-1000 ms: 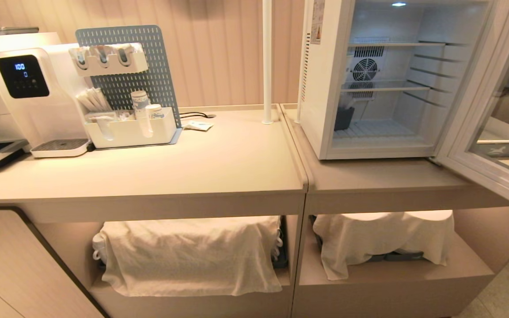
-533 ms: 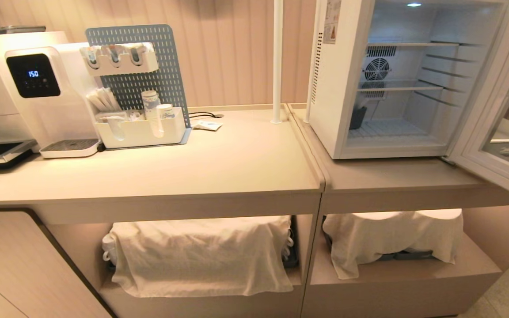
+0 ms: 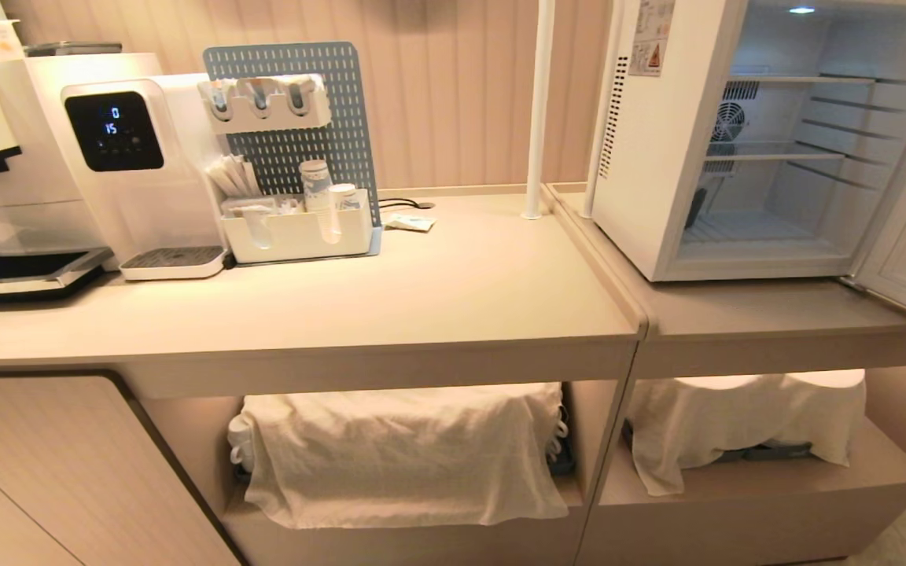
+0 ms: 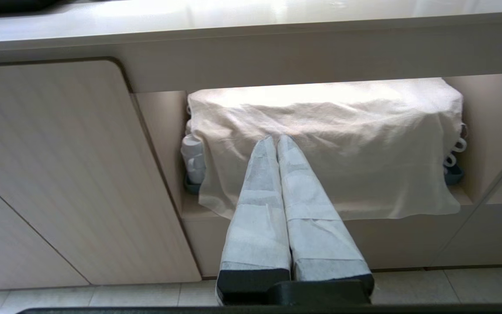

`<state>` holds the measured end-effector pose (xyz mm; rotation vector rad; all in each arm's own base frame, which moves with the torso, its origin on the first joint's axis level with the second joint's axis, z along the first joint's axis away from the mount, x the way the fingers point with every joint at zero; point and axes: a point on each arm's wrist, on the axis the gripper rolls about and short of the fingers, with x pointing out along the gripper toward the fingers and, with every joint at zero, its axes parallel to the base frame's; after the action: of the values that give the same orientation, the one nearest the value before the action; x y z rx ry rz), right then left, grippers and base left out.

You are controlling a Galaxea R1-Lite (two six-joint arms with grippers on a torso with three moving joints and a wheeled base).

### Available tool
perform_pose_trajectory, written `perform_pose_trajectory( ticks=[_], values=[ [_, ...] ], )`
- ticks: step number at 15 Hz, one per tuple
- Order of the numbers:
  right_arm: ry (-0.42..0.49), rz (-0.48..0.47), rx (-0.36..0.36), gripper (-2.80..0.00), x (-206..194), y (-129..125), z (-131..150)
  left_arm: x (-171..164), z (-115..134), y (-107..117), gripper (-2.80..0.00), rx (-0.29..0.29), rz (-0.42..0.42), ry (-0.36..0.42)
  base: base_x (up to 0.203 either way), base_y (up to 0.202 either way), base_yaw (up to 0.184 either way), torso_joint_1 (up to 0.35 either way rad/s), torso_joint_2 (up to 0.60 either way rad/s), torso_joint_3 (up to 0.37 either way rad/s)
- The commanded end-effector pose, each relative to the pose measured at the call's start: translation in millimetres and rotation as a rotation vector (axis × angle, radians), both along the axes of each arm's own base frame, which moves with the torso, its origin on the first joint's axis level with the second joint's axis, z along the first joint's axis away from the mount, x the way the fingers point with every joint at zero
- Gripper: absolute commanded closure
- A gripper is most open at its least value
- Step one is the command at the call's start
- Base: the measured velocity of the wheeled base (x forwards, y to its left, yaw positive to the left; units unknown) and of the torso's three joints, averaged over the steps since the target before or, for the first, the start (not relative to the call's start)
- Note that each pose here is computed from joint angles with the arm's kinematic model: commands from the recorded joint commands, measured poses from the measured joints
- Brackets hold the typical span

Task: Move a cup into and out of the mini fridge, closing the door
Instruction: Place the paper cup on the table

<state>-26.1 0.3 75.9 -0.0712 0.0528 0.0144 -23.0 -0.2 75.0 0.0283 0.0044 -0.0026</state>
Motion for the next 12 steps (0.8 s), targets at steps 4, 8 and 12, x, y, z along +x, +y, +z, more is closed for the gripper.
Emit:
perform_pose_trajectory(
  ticks=[4, 8, 12],
  values=[
    [0.002, 0.002, 0.001, 0.0, 0.2, 0.0, 0.0, 0.0, 0.3, -0.1, 0.0, 0.019, -0.002, 0.0, 0.0, 0.193, 0.001, 0.005, 0.0, 0.002],
    [0.002, 0.0, 0.001, 0.0, 0.2, 0.0, 0.0, 0.0, 0.1, -0.1, 0.0, 0.019, -0.004, 0.002, 0.0, 0.192, -0.002, 0.005, 0.0, 0.005],
    [0.003, 0.0, -0.002, 0.0, 0.3, 0.0, -0.3, 0.0, 0.1, -0.1, 0.0, 0.022, -0.003, 0.002, 0.0, 0.188, -0.002, 0.004, 0.0, 0.002]
  ],
)
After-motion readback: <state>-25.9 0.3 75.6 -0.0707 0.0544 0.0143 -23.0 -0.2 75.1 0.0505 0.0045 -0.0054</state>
